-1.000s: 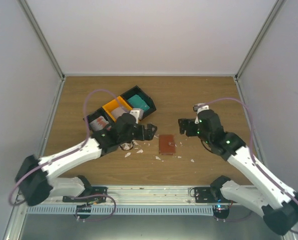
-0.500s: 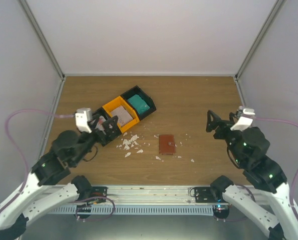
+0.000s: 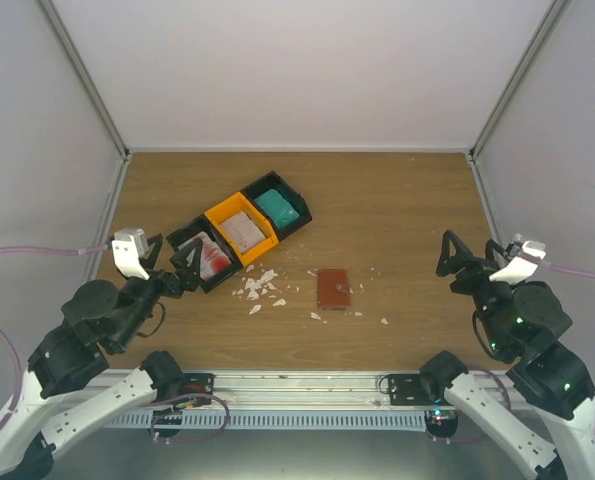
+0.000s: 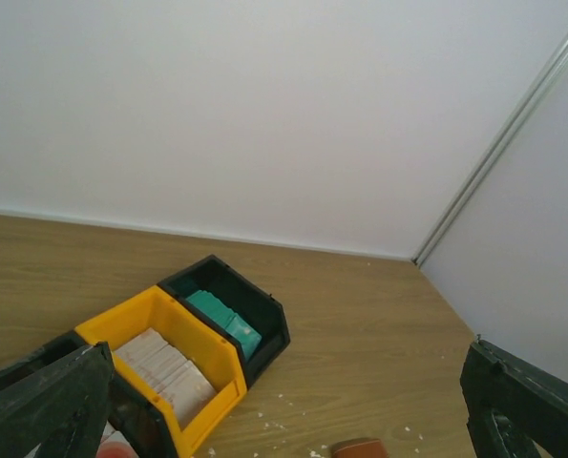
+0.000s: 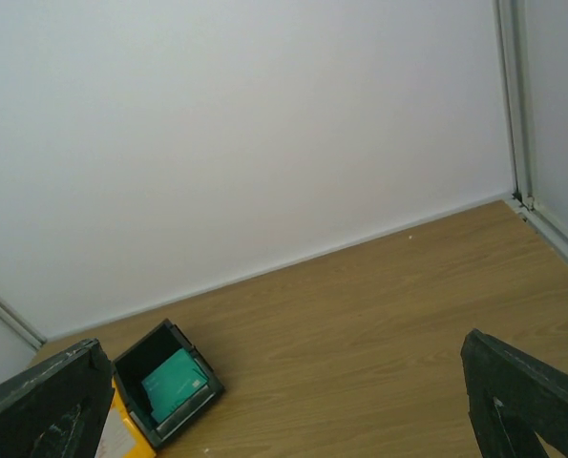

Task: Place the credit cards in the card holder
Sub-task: Reset both arms

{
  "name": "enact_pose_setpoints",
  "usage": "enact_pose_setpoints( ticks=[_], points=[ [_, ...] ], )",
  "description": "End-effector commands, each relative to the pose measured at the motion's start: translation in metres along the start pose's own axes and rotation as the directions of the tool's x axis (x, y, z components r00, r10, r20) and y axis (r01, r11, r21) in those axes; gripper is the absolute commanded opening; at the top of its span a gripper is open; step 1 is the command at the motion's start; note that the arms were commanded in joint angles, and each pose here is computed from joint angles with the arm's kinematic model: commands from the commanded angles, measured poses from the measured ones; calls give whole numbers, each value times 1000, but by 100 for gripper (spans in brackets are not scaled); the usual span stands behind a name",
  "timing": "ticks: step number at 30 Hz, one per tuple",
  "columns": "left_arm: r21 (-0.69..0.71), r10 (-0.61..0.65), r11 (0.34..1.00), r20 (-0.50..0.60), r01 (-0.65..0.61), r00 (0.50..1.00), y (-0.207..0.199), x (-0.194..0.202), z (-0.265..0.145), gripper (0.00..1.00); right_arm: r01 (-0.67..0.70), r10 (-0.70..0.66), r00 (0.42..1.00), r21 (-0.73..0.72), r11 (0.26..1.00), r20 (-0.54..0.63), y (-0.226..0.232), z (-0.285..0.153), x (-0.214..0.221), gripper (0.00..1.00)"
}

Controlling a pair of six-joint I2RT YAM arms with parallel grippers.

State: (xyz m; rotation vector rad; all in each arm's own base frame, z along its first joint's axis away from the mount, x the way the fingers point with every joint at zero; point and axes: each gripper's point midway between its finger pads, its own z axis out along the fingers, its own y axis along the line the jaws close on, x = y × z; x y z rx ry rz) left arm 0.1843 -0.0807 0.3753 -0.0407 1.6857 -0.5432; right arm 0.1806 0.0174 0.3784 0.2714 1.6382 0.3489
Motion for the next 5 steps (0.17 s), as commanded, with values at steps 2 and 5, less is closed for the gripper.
enact_pose_setpoints(
  ticks=[2, 5],
  points=[
    [13, 12, 1000, 42, -13, 999, -1, -18, -12, 99, -31, 30, 999, 38, 999, 18, -12, -9, -3, 100],
    [8, 8, 1000, 50, -9, 999, 1, -20, -13, 99, -29, 28, 999, 47, 998, 21, -15, -10, -3, 100]
  ],
)
